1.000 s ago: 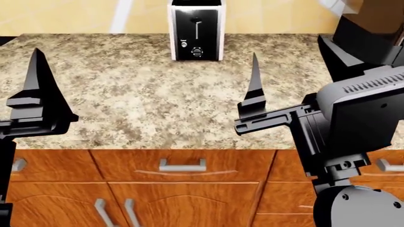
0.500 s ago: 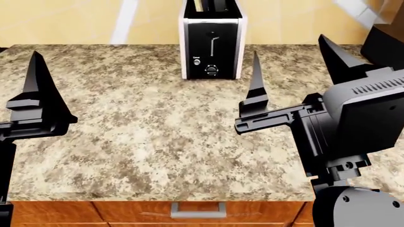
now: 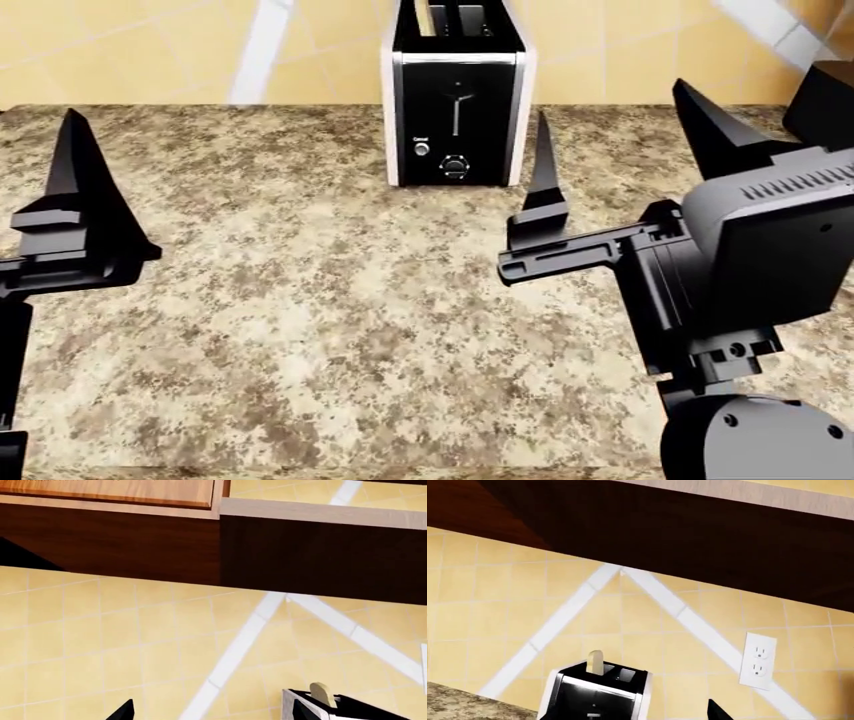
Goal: Push down the lever of the toaster to turn it on.
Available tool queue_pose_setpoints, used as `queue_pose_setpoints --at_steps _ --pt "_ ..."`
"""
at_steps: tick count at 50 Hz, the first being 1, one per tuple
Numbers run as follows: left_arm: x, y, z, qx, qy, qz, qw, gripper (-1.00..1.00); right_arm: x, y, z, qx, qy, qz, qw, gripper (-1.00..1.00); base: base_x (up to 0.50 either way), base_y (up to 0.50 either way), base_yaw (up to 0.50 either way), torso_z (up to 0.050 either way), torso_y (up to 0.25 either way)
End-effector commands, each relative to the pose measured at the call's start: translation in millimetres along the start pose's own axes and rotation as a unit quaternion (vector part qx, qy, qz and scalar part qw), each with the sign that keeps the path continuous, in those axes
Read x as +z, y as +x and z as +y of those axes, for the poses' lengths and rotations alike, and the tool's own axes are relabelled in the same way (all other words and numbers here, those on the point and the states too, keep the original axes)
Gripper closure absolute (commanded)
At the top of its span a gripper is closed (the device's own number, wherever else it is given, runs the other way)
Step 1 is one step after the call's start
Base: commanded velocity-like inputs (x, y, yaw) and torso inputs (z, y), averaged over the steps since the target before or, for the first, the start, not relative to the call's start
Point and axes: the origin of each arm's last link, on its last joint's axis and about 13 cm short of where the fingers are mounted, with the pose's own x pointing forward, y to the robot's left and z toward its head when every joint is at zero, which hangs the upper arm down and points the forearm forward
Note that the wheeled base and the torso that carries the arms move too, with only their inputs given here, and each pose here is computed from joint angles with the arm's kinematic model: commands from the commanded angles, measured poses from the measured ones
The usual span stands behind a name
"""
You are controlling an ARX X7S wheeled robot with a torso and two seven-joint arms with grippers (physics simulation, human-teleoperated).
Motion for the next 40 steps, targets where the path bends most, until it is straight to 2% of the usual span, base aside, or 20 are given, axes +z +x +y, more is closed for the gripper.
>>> queue_pose_setpoints --at_steps 1,28,40 --pt "1.3 -0.4 0.8 0.001 0.000 -0.002 1.000 -1.00 1.6 1.7 1.4 0.005 -0.001 0.003 1.000 -1.00 0.00 0.00 0.00 0.000 0.000" --pt "1.1 -1.4 3.1 0.005 0.002 -0.003 1.000 -1.00 9.3 10.1 6.6 0.027 -0.008 0.002 1.000 -1.00 0.05 0.00 0.00 0.000 0.000" --pt "1.6 -0.7 5.1 0.010 0.004 -0.006 1.000 -1.00 23.7 42.2 7.3 0.082 0.013 0.017 0.996 -1.00 0.00 0.00 0.00 0.000 0.000"
